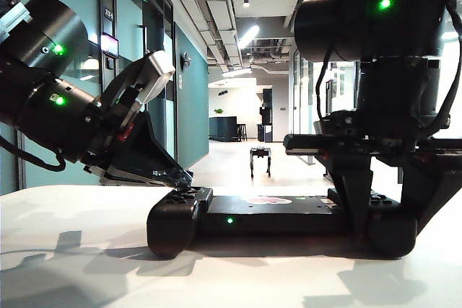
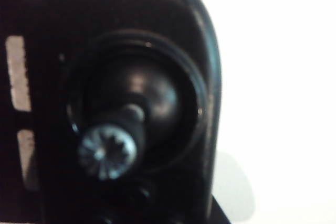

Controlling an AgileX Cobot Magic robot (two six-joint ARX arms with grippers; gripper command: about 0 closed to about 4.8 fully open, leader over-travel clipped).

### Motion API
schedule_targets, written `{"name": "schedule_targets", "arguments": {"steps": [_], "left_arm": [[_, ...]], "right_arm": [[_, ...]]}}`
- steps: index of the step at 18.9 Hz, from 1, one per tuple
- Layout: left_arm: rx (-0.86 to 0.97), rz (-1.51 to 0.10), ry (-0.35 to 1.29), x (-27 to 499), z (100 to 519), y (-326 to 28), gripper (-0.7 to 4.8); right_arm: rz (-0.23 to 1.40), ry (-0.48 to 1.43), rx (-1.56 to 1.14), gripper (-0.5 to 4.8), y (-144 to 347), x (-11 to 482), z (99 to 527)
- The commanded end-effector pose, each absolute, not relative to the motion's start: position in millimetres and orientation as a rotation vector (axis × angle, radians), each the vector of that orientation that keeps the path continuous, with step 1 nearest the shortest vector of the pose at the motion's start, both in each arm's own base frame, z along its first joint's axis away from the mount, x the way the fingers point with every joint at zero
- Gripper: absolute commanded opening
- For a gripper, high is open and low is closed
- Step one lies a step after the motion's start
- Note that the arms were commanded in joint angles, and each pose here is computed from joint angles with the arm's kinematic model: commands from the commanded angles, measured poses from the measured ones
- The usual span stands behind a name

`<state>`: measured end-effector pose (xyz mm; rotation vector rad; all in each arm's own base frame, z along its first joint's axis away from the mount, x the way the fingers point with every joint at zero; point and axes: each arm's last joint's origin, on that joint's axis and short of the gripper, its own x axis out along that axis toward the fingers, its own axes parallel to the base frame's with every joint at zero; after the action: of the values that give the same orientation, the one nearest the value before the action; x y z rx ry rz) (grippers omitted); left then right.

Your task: Push the left joystick on the remote control sitting on the white table forward to make the robot dog walk in a straight line until it approaches the door.

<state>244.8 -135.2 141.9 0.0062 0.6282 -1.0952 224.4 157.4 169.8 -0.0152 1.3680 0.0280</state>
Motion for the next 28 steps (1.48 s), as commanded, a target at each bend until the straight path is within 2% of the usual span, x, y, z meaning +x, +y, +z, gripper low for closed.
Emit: {"name": "schedule_targets", "arguments": {"steps": [1,5,10,12,13,14,15,20,25,27,28], "left_arm": [[-0.032,-1.145,0.608,239,159,-134,-0.05],[-0.040,-1.118,0.562,220,200,-124,-0.05],[0.009,-0.825,0.562,204,269,-109,-0.05],[0.022,-0.778,0.556,198,293,-104,-0.05],[0.021,-0.780,0.548,194,302,-103,-0.05],[0.020,-0.782,0.536,191,309,-101,-0.05],[0.017,-0.794,0.522,187,313,-100,-0.05],[-0.004,-0.804,0.543,166,320,-90,-0.05],[-0.002,-0.795,0.499,148,330,-81,-0.05],[0.012,-0.738,0.490,141,332,-77,-0.05],[0.018,-0.713,0.485,139,333,-75,-0.05]], "right_arm": [[0.035,1.382,-0.030,1.57,157,223,170],[0.032,1.378,-0.036,1.57,157,223,170],[0.052,1.371,-0.053,1.57,157,224,170],[0.055,1.364,-0.049,1.65,158,224,170],[0.057,1.362,-0.049,2.24,158,224,170],[0.057,1.363,-0.048,3.08,158,224,170],[0.057,1.363,-0.048,3.55,158,224,170],[0.056,1.399,-0.097,3.60,157,224,180],[0.088,1.397,-0.133,3.60,159,225,212],[0.101,1.377,-0.127,3.60,154,218,226],[0.108,1.365,-0.123,3.43,150,213,234]]}}
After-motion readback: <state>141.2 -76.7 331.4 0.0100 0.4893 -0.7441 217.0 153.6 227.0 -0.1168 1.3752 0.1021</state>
